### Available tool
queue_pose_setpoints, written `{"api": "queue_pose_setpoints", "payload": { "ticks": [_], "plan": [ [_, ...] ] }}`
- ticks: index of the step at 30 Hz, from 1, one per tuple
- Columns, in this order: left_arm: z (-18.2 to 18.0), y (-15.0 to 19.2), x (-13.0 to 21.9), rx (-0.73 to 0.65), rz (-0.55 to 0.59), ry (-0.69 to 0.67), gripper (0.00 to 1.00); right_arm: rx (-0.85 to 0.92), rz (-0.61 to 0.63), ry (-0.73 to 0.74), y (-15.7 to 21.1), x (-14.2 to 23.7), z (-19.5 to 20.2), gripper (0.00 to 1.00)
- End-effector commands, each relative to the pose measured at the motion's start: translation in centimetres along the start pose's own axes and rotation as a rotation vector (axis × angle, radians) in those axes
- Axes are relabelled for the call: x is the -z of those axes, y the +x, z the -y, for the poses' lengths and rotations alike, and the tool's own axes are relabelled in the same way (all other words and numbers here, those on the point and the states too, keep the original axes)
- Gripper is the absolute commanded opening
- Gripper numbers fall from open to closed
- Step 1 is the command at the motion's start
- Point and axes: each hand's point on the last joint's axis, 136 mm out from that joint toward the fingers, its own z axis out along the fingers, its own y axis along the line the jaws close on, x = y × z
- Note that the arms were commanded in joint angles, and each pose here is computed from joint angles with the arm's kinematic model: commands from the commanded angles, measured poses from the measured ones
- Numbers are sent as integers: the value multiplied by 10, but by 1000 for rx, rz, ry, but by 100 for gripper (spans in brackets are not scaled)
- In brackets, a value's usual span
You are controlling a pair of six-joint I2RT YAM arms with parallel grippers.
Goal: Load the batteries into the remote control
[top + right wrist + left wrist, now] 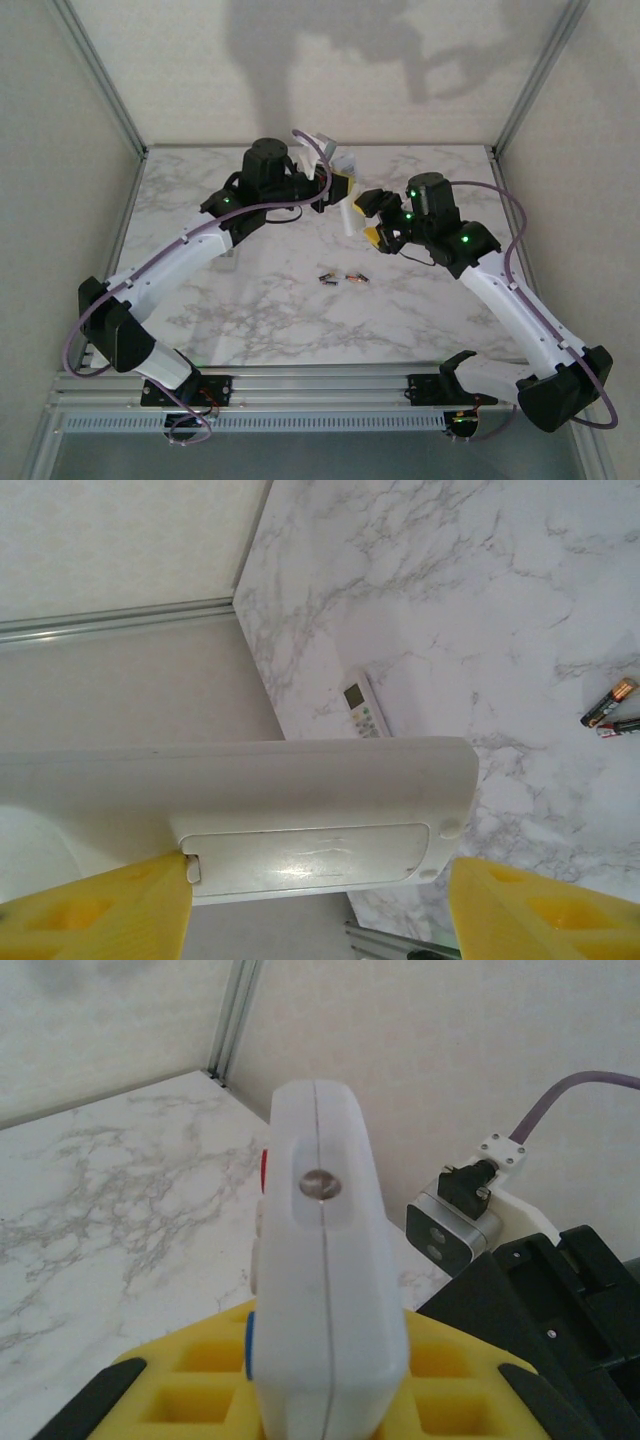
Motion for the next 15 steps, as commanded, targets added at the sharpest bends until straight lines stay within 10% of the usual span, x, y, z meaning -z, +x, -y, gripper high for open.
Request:
{"api": "queue_pose_setpoints", "payload": {
  "ticks": [1,15],
  "plan": [
    [12,-43,7,-82,122,9,0,-71,60,172,-10,-2,49,68],
    [-23,-44,-20,-130,80,-116,0,-108,131,167,-29,11,66,67]
  ]
}}
